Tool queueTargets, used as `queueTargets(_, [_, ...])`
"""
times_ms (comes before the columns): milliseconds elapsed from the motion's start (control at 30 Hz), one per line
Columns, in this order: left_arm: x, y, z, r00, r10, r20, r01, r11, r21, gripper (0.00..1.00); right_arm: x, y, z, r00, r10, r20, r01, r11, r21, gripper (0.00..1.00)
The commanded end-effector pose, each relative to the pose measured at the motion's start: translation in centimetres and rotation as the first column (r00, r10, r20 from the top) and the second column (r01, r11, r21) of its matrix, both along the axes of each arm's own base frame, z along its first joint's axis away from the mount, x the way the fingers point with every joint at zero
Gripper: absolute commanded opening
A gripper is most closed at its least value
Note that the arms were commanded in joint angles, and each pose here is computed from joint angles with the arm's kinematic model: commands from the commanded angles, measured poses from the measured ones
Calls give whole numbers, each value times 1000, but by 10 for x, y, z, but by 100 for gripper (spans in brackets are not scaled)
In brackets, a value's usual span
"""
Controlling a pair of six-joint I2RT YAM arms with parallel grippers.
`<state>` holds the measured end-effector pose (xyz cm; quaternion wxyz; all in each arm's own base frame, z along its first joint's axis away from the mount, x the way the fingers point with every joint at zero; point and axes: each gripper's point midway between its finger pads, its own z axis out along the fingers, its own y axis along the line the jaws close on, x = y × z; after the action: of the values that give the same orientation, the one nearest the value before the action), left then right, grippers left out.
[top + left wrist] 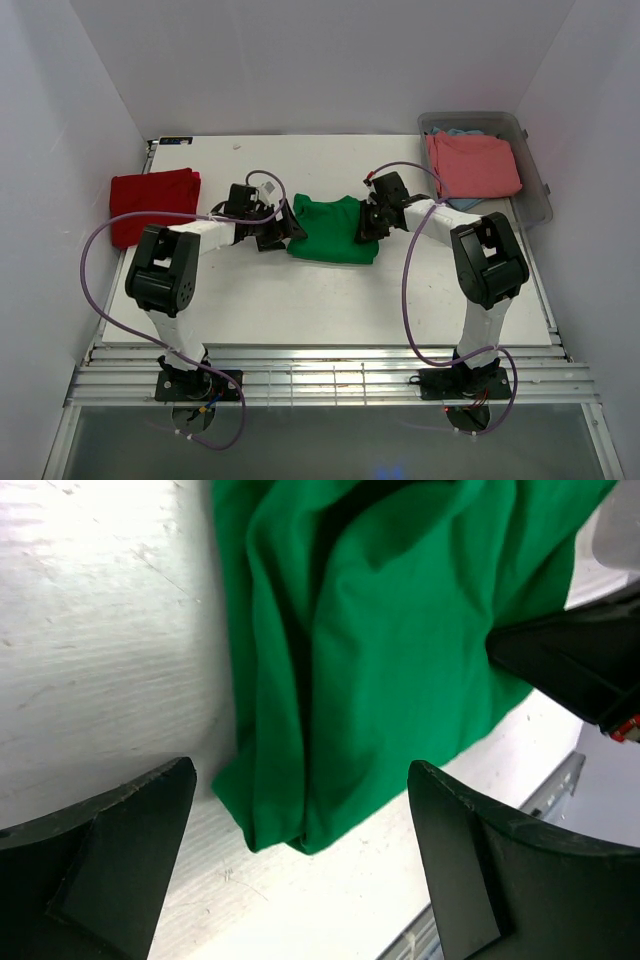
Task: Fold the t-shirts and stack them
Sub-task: Fold the tshirt
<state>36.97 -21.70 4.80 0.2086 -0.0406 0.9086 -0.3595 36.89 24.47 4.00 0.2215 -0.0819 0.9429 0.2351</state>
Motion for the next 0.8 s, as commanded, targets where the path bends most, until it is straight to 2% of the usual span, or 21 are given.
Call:
queueTargets(0, [-1,1,-9,1000,-26,15,26,1000,6,98,-5,-5,12,1000,5,12,-4,1000,-28,8])
queueTargets(233, [1,-10,-24,1000,-15,-13,14,998,-66,98,-10,-1,10,1000,22,5,-22,999,-42,8])
queueTargets(400, [2,-22,-30,1000,-10,-6,10,998,-65,98,-17,4,2,999,40,-16,-41,998,-39,8])
queueTargets(767, [-13,-62,-64,996,-42,-76,39,998,-43,98,-25,21,-1,996,87,-20,-88,996,-33,8])
